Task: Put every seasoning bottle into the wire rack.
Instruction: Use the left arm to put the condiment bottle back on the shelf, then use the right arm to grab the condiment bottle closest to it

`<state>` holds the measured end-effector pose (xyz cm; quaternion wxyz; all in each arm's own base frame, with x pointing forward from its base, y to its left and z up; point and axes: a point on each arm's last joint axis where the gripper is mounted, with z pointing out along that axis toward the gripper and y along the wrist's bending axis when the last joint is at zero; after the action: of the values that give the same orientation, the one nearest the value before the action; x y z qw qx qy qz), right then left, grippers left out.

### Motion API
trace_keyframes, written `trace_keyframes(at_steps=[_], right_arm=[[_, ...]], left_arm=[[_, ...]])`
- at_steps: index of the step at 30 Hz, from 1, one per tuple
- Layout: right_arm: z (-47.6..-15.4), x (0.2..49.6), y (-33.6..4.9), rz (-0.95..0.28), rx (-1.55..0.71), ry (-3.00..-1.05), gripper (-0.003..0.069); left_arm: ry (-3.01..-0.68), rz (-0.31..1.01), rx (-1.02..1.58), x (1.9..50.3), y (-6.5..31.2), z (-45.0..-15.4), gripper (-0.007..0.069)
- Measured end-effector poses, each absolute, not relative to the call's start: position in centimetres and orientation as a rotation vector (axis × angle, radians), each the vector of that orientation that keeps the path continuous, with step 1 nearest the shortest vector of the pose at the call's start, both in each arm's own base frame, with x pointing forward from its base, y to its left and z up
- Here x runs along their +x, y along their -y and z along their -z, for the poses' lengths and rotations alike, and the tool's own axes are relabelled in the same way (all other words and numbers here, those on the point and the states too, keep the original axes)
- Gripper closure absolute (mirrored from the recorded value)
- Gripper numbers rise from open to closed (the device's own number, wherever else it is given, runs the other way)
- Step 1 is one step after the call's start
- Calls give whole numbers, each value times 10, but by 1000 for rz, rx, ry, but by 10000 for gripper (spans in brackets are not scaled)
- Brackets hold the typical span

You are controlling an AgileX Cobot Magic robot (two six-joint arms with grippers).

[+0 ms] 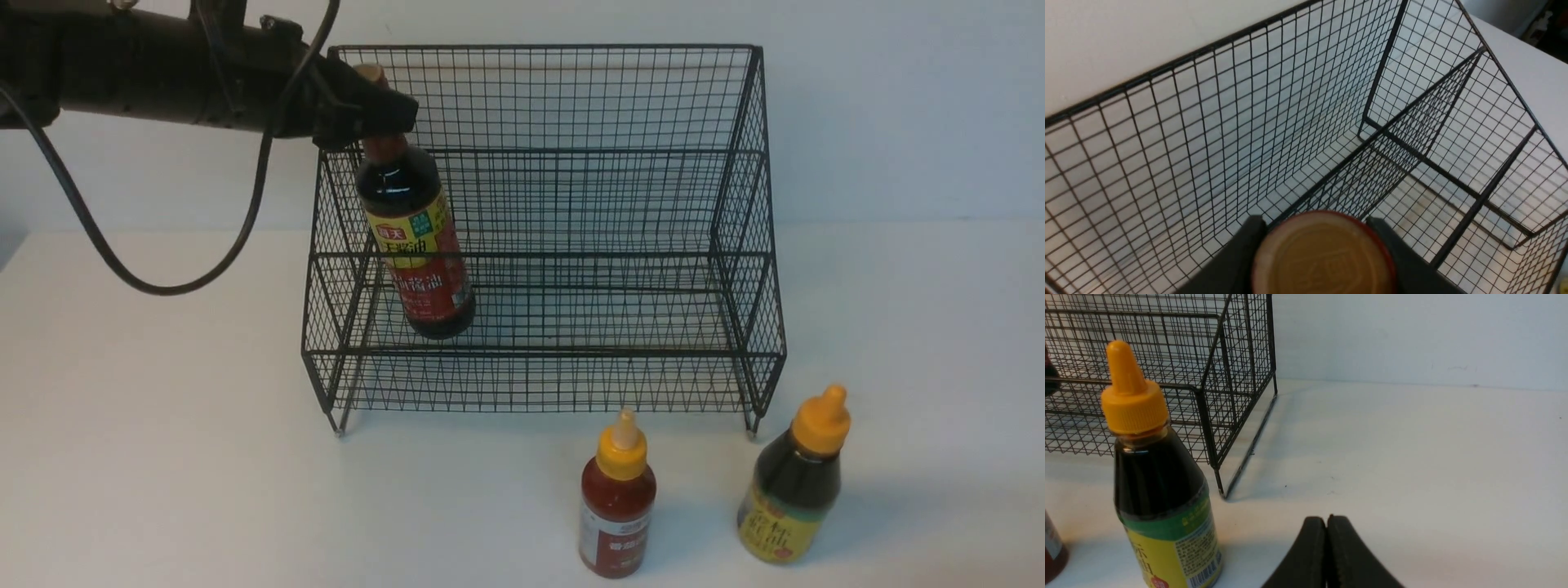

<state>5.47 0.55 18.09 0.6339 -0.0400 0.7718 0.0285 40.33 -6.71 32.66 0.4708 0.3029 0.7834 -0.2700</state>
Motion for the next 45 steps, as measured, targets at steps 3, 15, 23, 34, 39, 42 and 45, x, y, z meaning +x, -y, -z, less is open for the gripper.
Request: trace_keyframes(at_steps=[3, 15, 23, 34, 39, 42, 45], right_arm=[[-181, 55, -6, -65, -91, -1765, 673], [-181, 55, -6, -65, -91, -1765, 673], [-181, 55, -6, -65, -91, -1765, 673], [-181, 55, -6, -65, -91, -1765, 673], [-181, 55, -6, -65, -91, -1765, 673], [-181, 55, -6, -65, -91, -1765, 673], [-181, 55, -6, -65, -91, -1765, 673]], left_arm=[[-1919, 664, 749, 403, 67, -327, 356], [-1917, 726, 723, 402, 68, -328, 328], [-1820, 847, 655, 401, 73, -352, 262], [-1787, 710, 762, 374, 70, -397, 336], [-1848, 653, 735, 332, 58, -434, 514], [-1948, 554, 773, 283, 47, -459, 615], [-2032, 463, 789, 253, 42, -468, 630]])
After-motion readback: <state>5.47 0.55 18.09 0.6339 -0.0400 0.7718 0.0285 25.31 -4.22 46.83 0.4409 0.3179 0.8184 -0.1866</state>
